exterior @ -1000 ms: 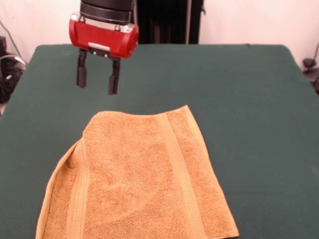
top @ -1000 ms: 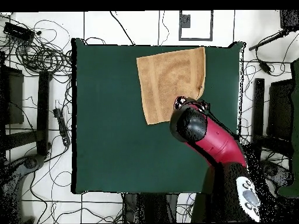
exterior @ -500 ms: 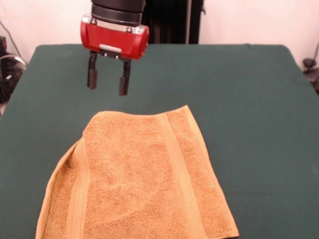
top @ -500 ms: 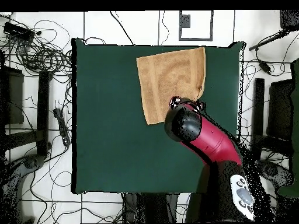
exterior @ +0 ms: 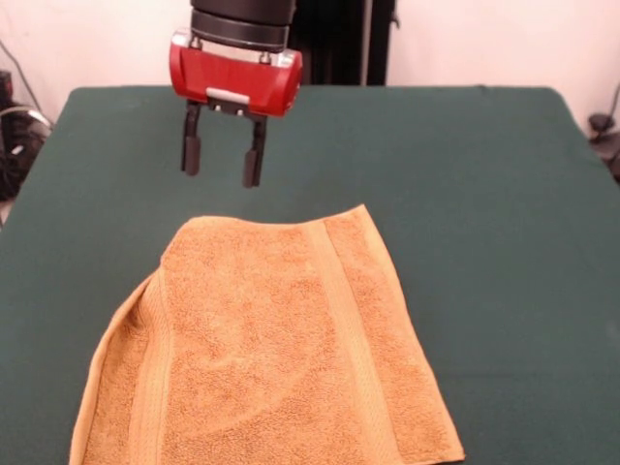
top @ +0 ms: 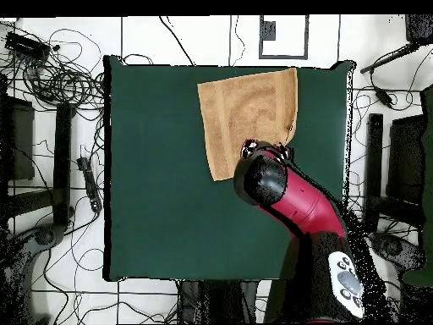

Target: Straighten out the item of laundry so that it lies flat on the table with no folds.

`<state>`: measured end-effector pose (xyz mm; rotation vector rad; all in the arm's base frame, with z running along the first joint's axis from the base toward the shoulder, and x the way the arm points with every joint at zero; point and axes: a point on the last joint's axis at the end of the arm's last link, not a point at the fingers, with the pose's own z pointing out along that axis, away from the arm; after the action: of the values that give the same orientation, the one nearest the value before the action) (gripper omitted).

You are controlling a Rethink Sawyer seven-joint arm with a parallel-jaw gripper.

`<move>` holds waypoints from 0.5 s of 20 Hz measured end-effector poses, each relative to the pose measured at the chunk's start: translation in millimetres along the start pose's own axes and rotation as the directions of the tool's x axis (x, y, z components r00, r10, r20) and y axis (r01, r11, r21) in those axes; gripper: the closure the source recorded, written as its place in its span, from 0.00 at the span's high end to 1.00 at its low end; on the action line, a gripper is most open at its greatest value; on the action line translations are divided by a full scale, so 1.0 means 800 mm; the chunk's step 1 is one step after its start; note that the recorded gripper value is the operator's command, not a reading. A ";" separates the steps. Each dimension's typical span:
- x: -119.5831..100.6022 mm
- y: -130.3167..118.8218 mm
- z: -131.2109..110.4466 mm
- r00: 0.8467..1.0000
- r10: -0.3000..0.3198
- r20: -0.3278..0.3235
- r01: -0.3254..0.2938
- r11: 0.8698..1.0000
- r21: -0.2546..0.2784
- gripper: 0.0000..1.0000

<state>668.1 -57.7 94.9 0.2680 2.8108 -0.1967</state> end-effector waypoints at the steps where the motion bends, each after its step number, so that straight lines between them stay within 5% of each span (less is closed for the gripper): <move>1: 0.001 0.000 0.000 1.000 -0.002 -0.001 0.002 1.000 0.000 1.00; 10: 0.036 0.013 0.041 0.996 -0.075 -0.042 0.075 0.997 -0.017 1.00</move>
<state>652.6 -48.2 53.6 0.1650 2.8655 -0.1881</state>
